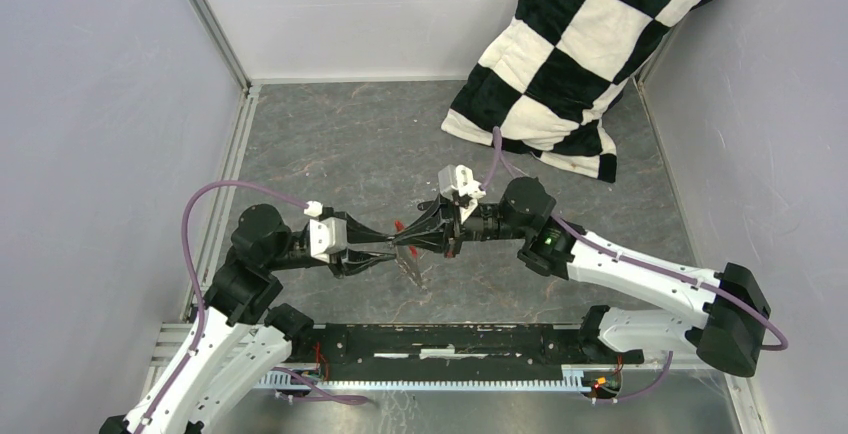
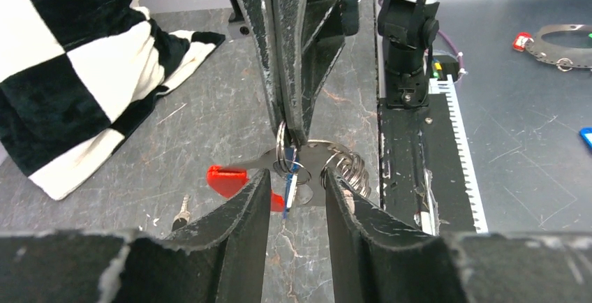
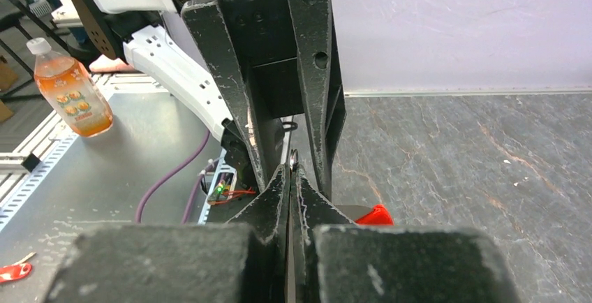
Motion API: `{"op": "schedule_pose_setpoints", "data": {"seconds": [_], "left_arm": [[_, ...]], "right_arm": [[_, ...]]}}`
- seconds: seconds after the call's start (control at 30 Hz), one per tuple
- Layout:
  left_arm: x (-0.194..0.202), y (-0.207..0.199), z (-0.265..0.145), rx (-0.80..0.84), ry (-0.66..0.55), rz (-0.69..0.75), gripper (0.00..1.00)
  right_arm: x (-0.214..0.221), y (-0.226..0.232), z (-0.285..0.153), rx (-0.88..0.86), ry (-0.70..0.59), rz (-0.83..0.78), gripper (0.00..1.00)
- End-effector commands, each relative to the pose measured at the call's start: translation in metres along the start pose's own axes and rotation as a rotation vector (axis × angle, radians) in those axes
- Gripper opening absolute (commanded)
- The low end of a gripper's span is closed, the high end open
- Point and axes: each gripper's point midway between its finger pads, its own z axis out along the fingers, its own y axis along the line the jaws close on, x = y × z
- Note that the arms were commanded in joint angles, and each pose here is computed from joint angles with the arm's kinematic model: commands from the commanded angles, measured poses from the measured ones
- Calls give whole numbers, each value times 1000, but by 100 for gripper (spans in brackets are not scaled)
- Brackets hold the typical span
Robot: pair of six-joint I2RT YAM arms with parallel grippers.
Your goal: Put the keys on the keyring
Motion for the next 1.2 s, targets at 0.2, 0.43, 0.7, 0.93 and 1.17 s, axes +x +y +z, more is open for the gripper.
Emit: {"op": "schedule_pose_setpoints", "data": {"seconds": [0.2,0.43,0.7,0.93,1.17], "left_arm": [[-5,-2,0,-1,-30,-37,34],[4,-7,-2,3,-7,-59,32],[2,-7,-1,16,-7,-38,10],[-9,-7,-1,30,-25,-7,2],[-22,-11,-3,52,-48,14,2]], "right_arm": [[-20,10,-6,-10,-203,49,1],[-23,16,-7,-40,-205,41,1],[-18,21,-6,-72,-184,53,1],[-9,17,-3,-67,-141,63,1],[-7,13,-2,-50,-124,52,1]]}}
